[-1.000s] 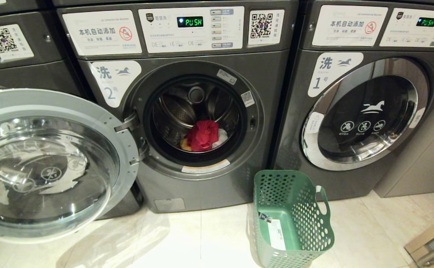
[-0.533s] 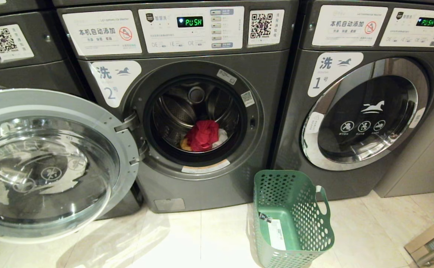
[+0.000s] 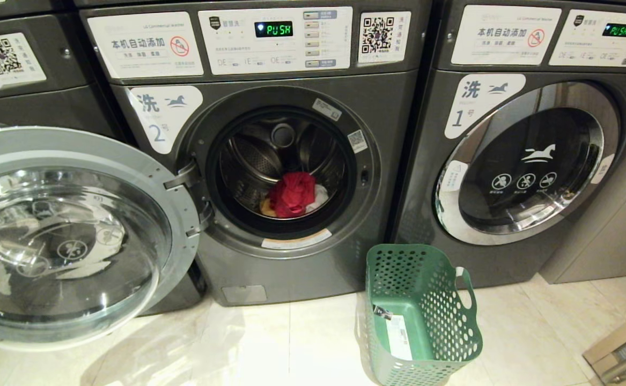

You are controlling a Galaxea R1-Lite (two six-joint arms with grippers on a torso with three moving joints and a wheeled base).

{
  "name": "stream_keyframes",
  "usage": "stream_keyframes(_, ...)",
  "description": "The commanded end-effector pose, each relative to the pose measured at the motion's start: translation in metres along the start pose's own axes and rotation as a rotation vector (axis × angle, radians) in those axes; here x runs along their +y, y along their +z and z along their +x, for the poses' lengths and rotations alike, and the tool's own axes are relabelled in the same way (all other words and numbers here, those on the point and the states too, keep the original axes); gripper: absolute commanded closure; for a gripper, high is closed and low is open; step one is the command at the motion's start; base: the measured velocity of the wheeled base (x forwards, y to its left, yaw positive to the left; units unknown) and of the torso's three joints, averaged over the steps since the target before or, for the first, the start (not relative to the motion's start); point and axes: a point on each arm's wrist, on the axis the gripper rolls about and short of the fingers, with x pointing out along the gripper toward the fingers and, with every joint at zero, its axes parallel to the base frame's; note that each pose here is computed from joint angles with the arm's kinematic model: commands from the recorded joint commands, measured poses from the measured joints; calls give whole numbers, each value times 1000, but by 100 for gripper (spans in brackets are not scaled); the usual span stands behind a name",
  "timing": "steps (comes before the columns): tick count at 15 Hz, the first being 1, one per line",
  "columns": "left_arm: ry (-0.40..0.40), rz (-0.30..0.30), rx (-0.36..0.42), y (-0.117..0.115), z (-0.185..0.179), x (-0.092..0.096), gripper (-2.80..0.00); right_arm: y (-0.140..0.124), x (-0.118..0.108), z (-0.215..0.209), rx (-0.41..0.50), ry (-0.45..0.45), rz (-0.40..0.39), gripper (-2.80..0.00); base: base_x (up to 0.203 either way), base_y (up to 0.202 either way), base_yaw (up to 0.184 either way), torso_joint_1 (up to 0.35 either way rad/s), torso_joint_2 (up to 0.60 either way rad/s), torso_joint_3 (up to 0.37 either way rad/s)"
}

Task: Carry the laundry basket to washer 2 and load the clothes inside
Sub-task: Close the washing machine door with the left hand

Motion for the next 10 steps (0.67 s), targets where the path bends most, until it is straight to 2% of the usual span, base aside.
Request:
stream_keyframes(1, 45, -10, 70, -19, 51, 32, 0, -9, 0, 2, 34, 0, -1, 0, 0, 0, 0, 0, 0, 0)
stream_keyframes(6, 104, -2, 31, -25, 100, 81, 0, -9, 0, 2, 34, 0, 1, 0, 0, 0, 0, 0, 0, 0)
stream_keyframes(8, 85, -12, 64, -31, 102, 88, 0, -9, 0, 2, 34, 0, 1, 0, 0, 0, 0, 0, 0, 0)
stream_keyframes(10, 91, -36, 146, -39, 100, 88, 0, -9, 0, 2, 34, 0, 1, 0, 0, 0, 0, 0, 0, 0)
